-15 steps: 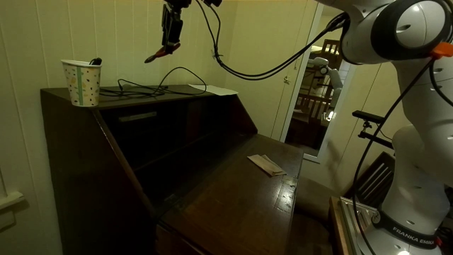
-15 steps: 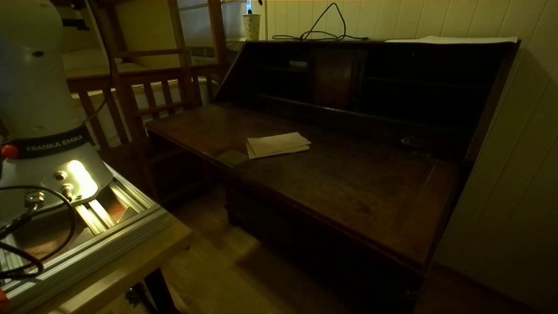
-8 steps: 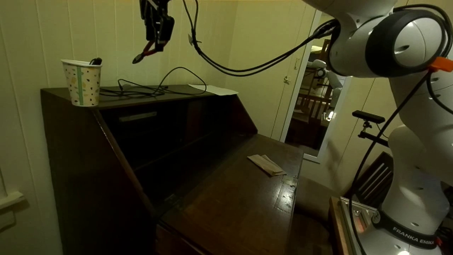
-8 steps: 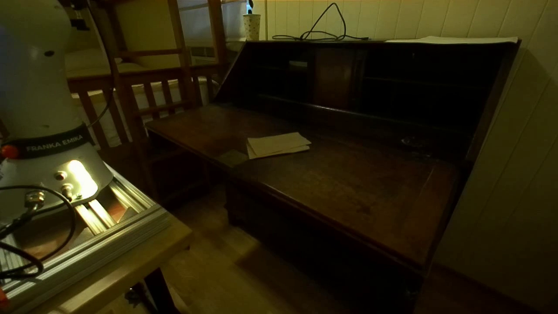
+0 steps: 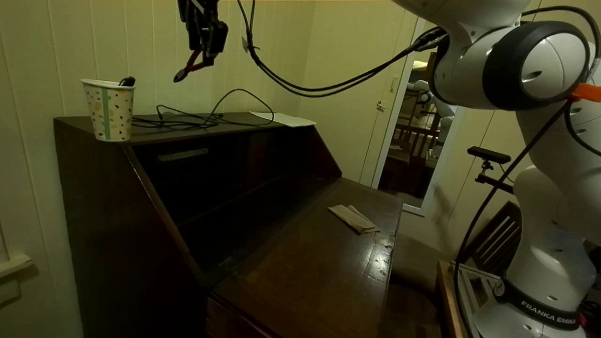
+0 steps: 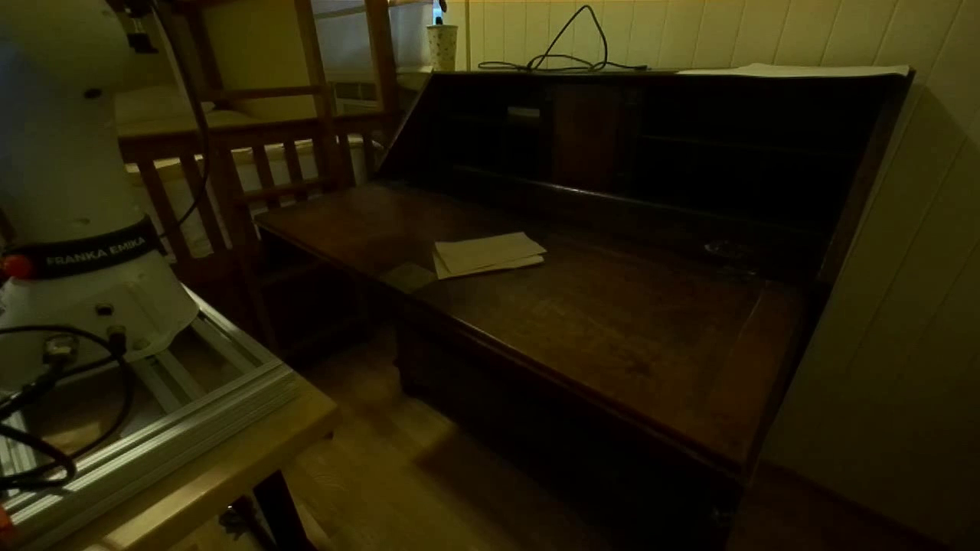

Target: Put the pliers inside the white cup.

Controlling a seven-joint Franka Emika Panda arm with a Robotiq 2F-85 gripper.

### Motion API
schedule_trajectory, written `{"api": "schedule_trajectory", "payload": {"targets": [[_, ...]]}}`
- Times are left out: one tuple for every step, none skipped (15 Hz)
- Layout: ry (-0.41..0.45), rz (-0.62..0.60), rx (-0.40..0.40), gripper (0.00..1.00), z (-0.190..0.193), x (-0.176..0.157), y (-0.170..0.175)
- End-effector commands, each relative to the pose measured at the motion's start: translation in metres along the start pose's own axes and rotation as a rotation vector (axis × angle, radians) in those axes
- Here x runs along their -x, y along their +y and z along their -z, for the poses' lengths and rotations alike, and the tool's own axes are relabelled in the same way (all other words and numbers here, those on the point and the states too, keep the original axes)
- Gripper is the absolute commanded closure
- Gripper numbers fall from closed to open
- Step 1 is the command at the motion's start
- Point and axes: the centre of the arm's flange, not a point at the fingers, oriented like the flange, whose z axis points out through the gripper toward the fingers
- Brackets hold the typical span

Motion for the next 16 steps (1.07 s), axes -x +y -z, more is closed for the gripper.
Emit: {"api": "schedule_trajectory", "payload": {"targets": [[-0.043,-0.002,0.116,0.71,0.005,-0.016,0.008],[-0.042,0.004,0.151,0.71,0.006,-0.022,0.013],[-0.029,0.019,0.188,0.71,0.007,-0.029,0.017],[-0.027,0.032,0.226,0.71,0.007,-0.036,0.023],[-0.011,0.046,0.266,0.71,0.008,-0.043,0.028],[0.007,0.060,0.309,0.71,0.009,-0.050,0.033],[0.027,0.078,0.337,0.71,0.008,-0.057,0.039],[0.054,0.098,0.362,0.71,0.006,-0.064,0.043],[0.084,0.122,0.381,0.71,0.005,-0.070,0.046],[0.108,0.148,0.399,0.71,0.004,-0.075,0.049],[0.126,0.170,0.415,0.71,0.005,-0.080,0.052],[0.143,0.196,0.424,0.71,0.004,-0.087,0.055],[0.156,0.215,0.428,0.71,0.002,-0.091,0.056],[0.175,0.238,0.423,0.71,-0.001,-0.095,0.057],[0.195,0.257,0.416,0.71,-0.005,-0.098,0.058],[0.214,0.281,0.401,0.71,-0.009,-0.101,0.059]]}}
